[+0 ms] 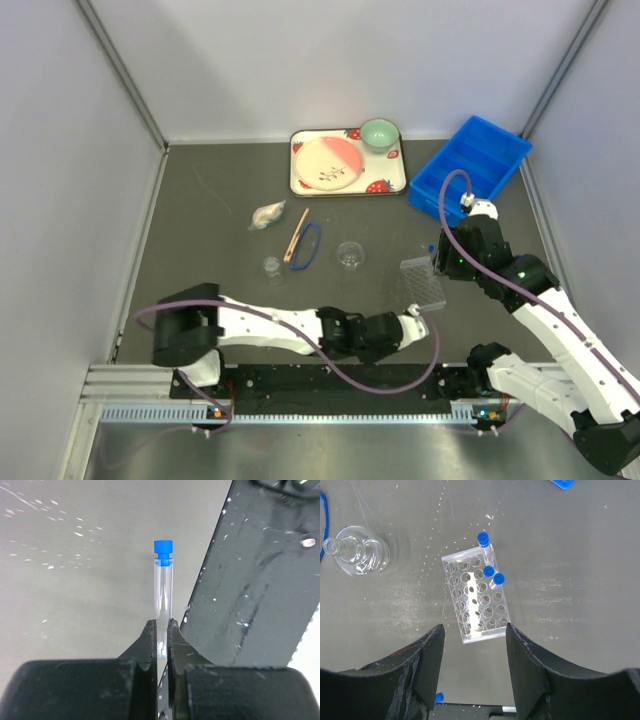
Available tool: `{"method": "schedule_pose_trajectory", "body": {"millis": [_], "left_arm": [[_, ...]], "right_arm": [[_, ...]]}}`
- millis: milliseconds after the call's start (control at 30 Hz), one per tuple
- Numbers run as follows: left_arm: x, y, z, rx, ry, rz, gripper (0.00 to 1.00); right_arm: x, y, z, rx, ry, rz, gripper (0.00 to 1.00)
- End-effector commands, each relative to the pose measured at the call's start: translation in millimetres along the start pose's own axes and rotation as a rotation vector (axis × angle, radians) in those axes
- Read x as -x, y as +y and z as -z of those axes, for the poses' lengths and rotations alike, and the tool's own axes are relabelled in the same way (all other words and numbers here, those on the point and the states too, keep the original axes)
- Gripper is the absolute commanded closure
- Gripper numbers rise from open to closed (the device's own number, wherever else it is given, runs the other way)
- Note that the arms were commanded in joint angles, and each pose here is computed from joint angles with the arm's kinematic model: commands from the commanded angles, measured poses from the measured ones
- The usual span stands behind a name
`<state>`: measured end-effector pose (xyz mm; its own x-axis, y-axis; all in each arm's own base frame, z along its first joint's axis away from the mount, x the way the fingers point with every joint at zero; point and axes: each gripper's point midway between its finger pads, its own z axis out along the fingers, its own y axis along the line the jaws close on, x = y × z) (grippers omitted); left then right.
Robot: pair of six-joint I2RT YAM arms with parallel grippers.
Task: Organize the chemistry lab equipment
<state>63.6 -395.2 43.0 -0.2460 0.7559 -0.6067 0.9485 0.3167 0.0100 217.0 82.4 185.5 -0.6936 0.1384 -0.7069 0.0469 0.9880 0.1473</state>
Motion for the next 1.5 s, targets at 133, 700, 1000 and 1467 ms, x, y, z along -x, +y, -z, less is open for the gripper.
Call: {"method": "schedule_pose_trajectory", "body": {"millis": [133, 700, 1000, 1467], "left_arm": [[67.9, 16.7, 115.6, -0.135, -0.286, 0.085, 1.00], [84.1, 50.7, 205.8, -0.551, -0.608, 0.267, 1.00], [86.7, 63.1, 217.1, -0.607, -0.645, 0.303, 1.00], [89.9, 81.9, 221.2, -0.610, -0.686, 0.319, 1.00]], "right_arm": [[36.6, 16.7, 10.8, 0.059, -0.084, -0.008, 0.48], [47.4, 179.3, 64.8, 1.008, 0.030, 0.065, 0.50], [28.7, 194.1, 70.4, 1.154, 0.126, 0.049, 0.50], [14.4, 205.9, 117.0, 1.275, 0.145, 0.088, 0.50]]}}
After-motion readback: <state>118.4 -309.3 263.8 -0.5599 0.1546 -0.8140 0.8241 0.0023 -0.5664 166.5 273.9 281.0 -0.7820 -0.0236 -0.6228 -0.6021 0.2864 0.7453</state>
